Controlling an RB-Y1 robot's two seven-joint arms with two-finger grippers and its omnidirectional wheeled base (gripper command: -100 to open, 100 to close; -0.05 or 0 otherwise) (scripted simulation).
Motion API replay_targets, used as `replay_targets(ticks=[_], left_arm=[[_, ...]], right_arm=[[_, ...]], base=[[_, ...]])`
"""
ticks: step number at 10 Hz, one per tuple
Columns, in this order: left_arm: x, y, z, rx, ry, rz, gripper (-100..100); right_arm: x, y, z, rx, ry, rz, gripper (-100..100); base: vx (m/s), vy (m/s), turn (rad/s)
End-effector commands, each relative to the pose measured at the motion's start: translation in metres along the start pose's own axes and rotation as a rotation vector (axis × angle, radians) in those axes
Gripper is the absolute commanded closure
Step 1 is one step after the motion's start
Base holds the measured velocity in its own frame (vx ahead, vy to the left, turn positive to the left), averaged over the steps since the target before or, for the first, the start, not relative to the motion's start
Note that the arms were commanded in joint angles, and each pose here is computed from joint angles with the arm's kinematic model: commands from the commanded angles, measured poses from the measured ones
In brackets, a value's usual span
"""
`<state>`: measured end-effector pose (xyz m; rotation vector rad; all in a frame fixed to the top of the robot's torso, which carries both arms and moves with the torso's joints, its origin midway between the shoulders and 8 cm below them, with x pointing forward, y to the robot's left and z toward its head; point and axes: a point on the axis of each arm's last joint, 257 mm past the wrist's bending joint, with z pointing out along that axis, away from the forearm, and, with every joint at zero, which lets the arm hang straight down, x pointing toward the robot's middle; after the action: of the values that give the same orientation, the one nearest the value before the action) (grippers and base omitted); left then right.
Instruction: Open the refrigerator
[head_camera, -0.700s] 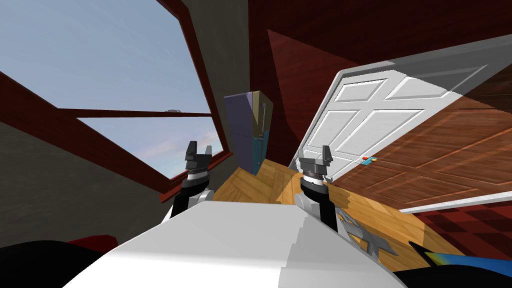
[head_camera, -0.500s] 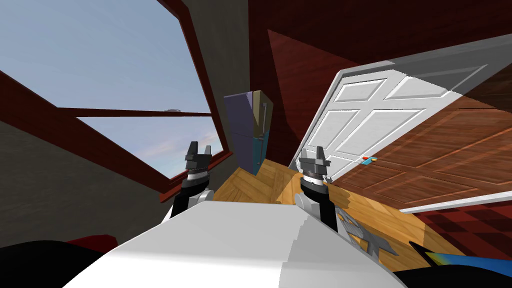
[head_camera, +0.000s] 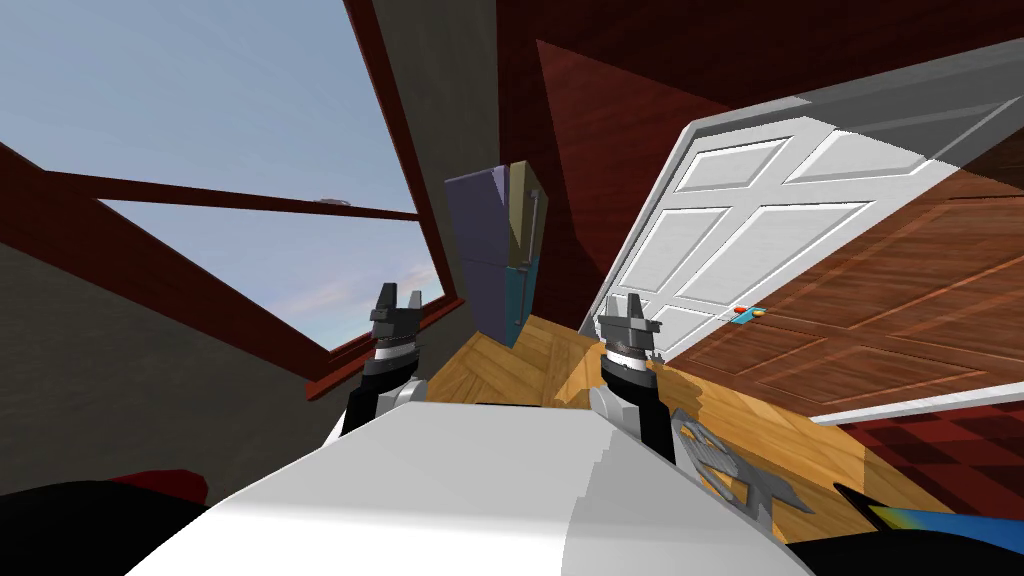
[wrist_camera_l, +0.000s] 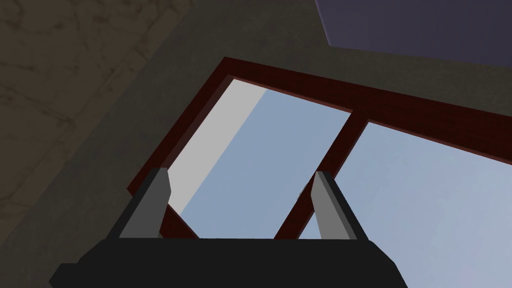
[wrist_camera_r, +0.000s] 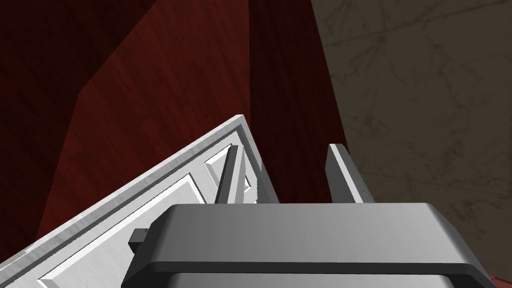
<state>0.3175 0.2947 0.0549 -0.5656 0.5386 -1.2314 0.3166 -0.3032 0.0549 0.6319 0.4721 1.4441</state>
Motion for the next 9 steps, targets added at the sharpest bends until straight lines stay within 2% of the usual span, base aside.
replay_targets(ticks=[1, 2, 3, 5, 7, 8, 9], left_arm=[[0.000, 0.000, 0.000, 0.000, 0.000, 0.000, 0], [0.000, 0.000, 0.000, 0.000, 0.000, 0.000, 0], [0.006, 0.002, 0.006, 0.003, 0.021, -0.015, -100], [0.016, 0.008, 0.019, 0.005, 0.050, -0.051, -100], [0.028, 0.022, 0.031, -0.018, 0.077, -0.097, -100], [0.030, 0.016, 0.038, 0.005, 0.078, -0.105, -100], [0.036, 0.026, 0.043, -0.019, 0.091, -0.131, -100]], right_arm=[[0.000, 0.000, 0.000, 0.000, 0.000, 0.000, 0], [0.000, 0.000, 0.000, 0.000, 0.000, 0.000, 0], [0.000, 0.000, 0.000, 0.000, 0.000, 0.000, 0], [0.000, 0.000, 0.000, 0.001, 0.000, 0.000, 0], [0.000, 0.000, 0.000, 0.001, 0.000, 0.000, 0], [0.000, 0.000, 0.000, 0.001, 0.000, 0.000, 0], [0.000, 0.000, 0.000, 0.001, 0.000, 0.000, 0]], base=[[0.000, 0.000, 0.000], [0.000, 0.000, 0.000], [0.024, -0.006, 0.057], [0.048, -0.026, 0.076], [0.077, -0.038, 0.137], [0.051, -0.032, 0.034], [0.047, -0.025, 0.090]])
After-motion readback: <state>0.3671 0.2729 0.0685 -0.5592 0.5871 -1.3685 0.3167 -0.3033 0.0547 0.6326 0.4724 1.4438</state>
